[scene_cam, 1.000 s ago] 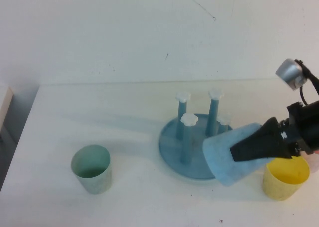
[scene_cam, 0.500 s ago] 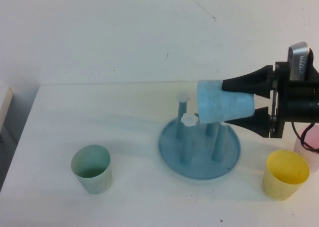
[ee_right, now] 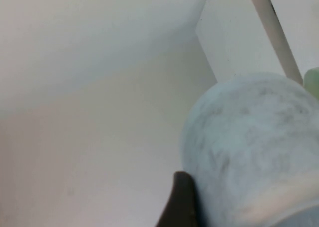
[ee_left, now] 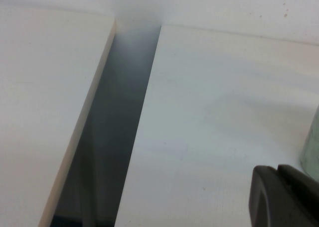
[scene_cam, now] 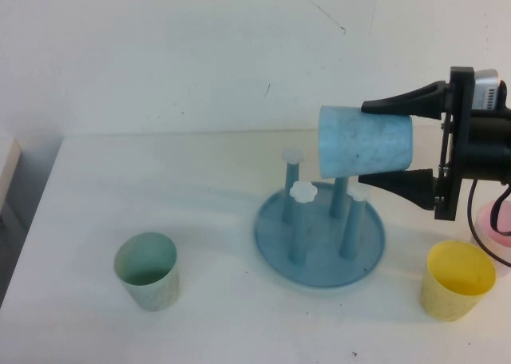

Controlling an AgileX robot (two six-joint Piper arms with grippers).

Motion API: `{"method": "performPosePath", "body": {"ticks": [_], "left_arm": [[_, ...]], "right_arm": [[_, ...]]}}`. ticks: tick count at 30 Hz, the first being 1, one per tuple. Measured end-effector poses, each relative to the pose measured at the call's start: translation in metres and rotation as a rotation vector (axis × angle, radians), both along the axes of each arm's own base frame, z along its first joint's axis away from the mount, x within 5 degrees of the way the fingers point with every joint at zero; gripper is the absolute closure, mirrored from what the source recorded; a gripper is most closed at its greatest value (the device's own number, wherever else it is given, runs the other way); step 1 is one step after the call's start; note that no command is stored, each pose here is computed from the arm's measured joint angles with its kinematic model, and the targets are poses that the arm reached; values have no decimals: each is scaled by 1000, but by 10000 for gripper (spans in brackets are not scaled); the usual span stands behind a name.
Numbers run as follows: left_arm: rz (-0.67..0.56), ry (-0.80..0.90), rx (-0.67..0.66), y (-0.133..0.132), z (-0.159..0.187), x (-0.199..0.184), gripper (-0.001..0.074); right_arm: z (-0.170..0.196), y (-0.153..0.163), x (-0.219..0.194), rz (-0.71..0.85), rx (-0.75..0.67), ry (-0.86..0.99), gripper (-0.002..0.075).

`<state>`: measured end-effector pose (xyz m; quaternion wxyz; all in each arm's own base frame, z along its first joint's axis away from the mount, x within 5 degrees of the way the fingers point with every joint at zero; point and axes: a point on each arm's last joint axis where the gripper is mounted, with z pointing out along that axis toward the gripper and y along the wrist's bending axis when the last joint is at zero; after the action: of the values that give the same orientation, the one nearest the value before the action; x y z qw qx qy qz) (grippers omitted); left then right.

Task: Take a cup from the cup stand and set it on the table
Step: Hand over the cup

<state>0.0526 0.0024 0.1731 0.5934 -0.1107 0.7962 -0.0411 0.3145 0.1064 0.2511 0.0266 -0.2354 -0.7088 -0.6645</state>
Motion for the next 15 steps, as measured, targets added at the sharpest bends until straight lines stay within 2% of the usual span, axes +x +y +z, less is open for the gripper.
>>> {"method": "performPosePath", "body": {"ticks": [8,9,12,15], "left_arm": [[1,-1,-12,0,0,0,738],[5,-12,-69,-1,1,0,738],[37,-77,-486,-8,4,2,738],[59,-177,-816,-11,15,4,738]], "right_arm": [[4,0,-2,0,1,-13,125],[4,0,-2,2,-4,-31,125],[4,0,-2,9,-21,-89,125],[4,0,-2,14,-32,-128,125]]}}
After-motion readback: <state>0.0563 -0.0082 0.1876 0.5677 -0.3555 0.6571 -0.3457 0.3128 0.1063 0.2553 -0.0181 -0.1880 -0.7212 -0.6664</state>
